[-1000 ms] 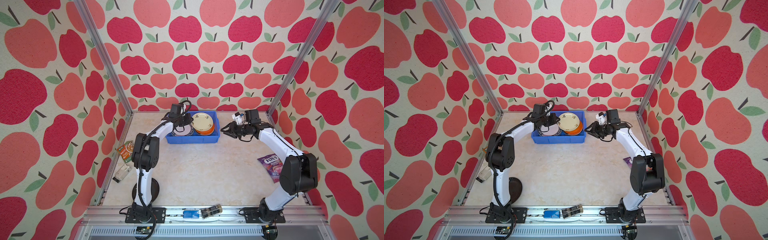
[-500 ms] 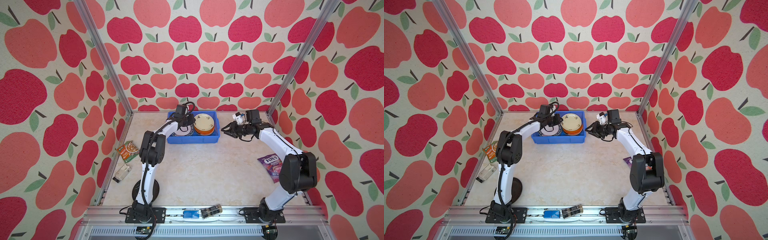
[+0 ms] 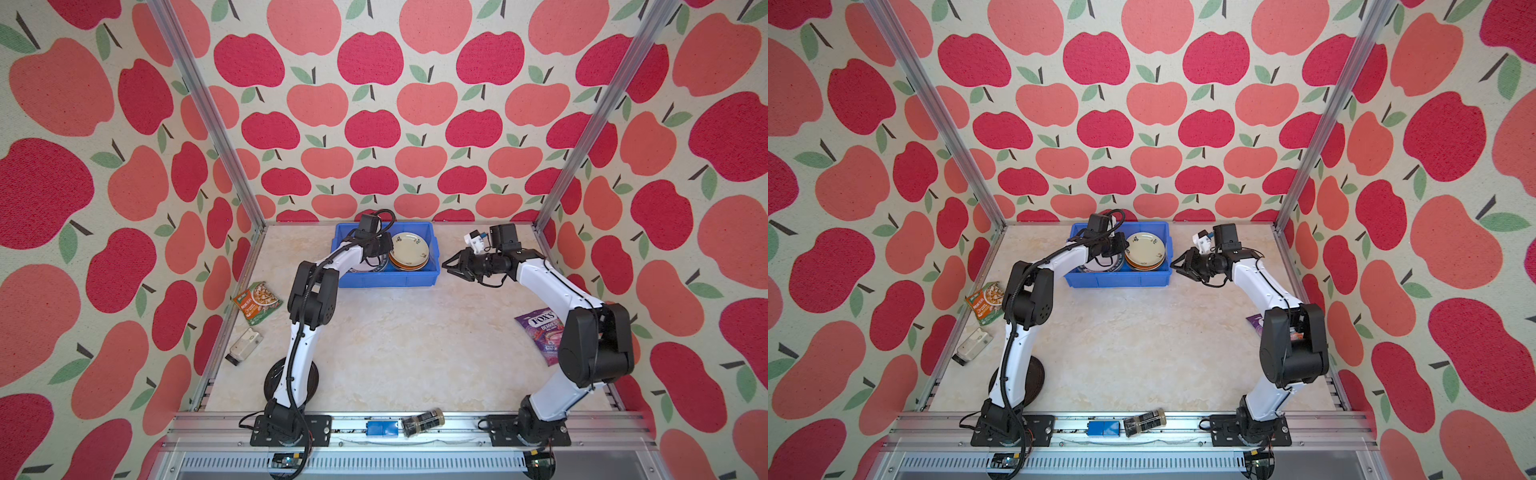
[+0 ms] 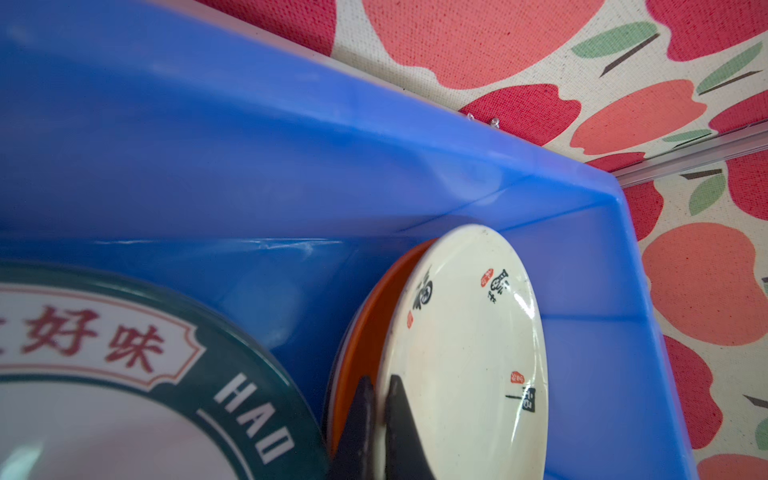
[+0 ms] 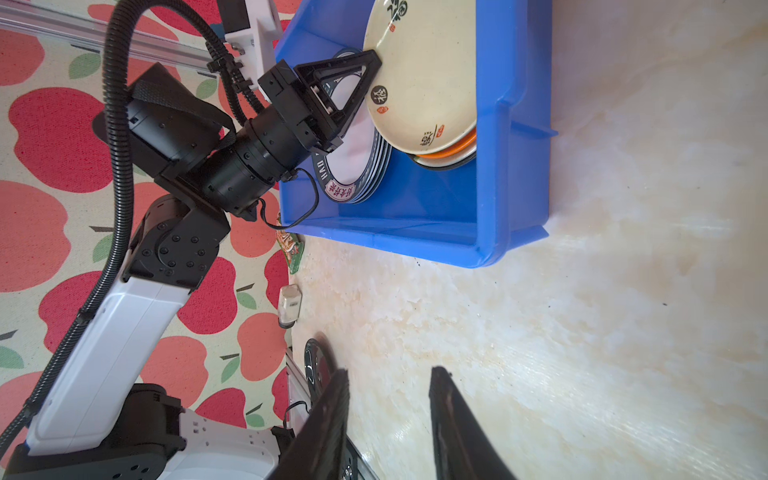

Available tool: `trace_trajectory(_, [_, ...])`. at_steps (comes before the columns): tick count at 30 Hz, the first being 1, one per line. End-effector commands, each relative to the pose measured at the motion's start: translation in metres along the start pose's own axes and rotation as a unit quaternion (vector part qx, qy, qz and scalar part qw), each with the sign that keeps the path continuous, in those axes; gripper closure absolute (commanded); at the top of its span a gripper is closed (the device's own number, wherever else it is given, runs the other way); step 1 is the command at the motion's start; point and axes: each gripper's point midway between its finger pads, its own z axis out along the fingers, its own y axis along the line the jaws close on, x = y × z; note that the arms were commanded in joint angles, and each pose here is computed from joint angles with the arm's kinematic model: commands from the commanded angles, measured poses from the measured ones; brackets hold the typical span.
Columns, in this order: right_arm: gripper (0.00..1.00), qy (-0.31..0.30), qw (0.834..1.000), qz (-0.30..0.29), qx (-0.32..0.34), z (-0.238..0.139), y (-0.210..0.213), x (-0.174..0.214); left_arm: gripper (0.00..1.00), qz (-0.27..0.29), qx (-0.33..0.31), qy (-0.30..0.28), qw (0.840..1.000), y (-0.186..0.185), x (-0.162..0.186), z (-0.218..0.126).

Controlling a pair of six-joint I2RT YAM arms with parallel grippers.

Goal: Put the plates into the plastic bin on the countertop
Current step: 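Lower the cream plate into the bin onto the orange plate with the left gripper, then raise the left gripper from the bin while the right gripper reaches for the black plate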

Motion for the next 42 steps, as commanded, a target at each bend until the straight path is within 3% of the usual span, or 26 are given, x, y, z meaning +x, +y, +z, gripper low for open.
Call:
trace_trajectory(1, [0.64,-0.003,1.0,-0.003,-0.012,-0.003,0.002,0.001,1.0,0.014,-0.003,-0.003,1.0,-0.008,-0.003,0.003])
trace_trajectory(3, [0.64,-0.005,1.0,-0.004,-0.012,-0.004,0.003,0.001,0.9,0.022,-0.008,-0.002,1.0,-0.009,-0.002,0.002])
trace_trajectory(5, [0.64,-0.005,1.0,-0.003,-0.013,-0.005,0.003,0.002,0.71,0.032,-0.014,-0.001,0.999,-0.011,0.0,0.001])
trace_trajectory(7, [0.64,-0.007,1.0,-0.004,-0.017,-0.005,0.004,0.002,0.62,0.034,-0.016,-0.001,0.999,-0.014,0.001,-0.002])
trace_trajectory(12, [0.64,-0.01,1.0,-0.005,-0.025,-0.004,0.008,0.005,0.56,0.045,-0.02,-0.005,0.999,-0.019,0.002,-0.01])
trace_trajectory(16, [0.64,-0.008,1.0,-0.011,-0.018,-0.002,0.009,0.01,0.45,0.05,-0.036,-0.009,0.998,-0.017,0.0,-0.018])
trace_trajectory(18, [0.64,-0.009,1.0,-0.017,-0.009,-0.001,0.008,0.013,0.26,0.054,-0.044,-0.017,0.997,-0.017,-0.003,-0.024])
trace_trajectory(20, [0.63,-0.012,1.0,-0.028,0.0,-0.002,0.01,0.015,0.0,0.062,-0.051,-0.03,0.996,-0.02,-0.009,-0.033])
trace_trajectory(26, [0.51,-0.012,0.998,-0.061,0.0,0.001,0.023,0.023,0.01,0.088,-0.053,-0.059,0.993,-0.036,-0.029,-0.058])
trace_trajectory(30, [0.51,-0.003,0.997,-0.081,-0.004,0.008,0.032,0.032,0.01,0.089,-0.043,-0.087,0.991,-0.051,-0.041,-0.088])
trace_trajectory(36, [0.55,0.039,0.992,-0.12,-0.007,0.041,0.047,0.062,0.01,0.048,0.002,-0.121,0.992,-0.062,-0.025,-0.167])
trace_trajectory(42, [0.54,0.139,0.976,-0.161,-0.058,0.102,0.077,0.128,0.01,0.005,0.003,-0.138,0.99,-0.048,0.025,-0.268])
